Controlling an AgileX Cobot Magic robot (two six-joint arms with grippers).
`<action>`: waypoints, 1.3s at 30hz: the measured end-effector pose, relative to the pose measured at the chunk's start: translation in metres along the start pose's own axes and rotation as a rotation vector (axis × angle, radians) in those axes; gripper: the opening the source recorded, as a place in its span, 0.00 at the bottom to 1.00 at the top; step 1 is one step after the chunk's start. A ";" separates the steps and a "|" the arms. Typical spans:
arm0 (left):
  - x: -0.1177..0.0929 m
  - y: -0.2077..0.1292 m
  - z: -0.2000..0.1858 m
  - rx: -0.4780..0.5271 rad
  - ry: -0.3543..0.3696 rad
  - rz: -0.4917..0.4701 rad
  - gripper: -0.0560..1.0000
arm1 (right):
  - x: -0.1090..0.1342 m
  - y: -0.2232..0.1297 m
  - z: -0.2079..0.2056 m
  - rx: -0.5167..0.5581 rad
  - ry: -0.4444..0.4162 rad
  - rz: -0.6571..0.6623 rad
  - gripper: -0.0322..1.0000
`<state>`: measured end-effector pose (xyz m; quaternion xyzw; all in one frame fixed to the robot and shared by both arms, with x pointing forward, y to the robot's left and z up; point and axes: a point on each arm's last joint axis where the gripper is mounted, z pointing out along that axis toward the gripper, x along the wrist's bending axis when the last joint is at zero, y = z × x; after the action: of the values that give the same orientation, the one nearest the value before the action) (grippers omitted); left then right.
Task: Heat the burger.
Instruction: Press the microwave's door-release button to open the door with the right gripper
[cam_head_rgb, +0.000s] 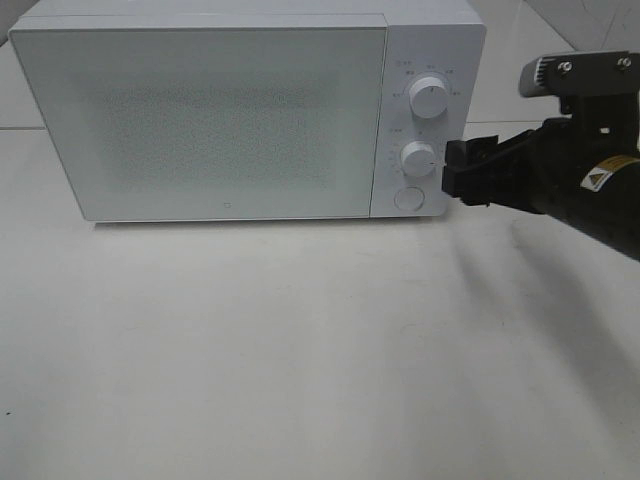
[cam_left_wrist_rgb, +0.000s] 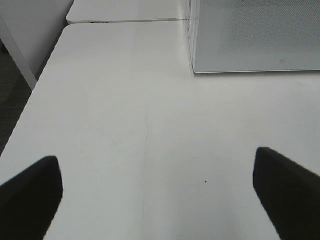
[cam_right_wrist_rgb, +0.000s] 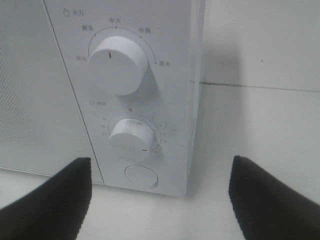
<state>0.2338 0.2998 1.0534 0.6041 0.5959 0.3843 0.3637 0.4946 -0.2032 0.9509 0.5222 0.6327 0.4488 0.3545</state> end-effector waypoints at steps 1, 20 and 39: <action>0.000 0.000 0.000 0.000 0.000 0.000 0.98 | 0.004 -0.004 0.002 0.002 -0.012 0.000 0.75; 0.000 0.000 0.000 0.000 0.000 0.000 0.98 | 0.046 -0.051 0.014 -0.005 -0.101 0.030 0.75; 0.000 0.000 0.000 0.000 0.001 0.001 0.98 | 0.046 -0.051 0.014 -0.055 -0.093 0.885 0.65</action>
<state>0.2338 0.2999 1.0534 0.6041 0.5959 0.3846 0.3634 0.4811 -0.1579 0.8993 0.7528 0.3193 0.5499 0.1701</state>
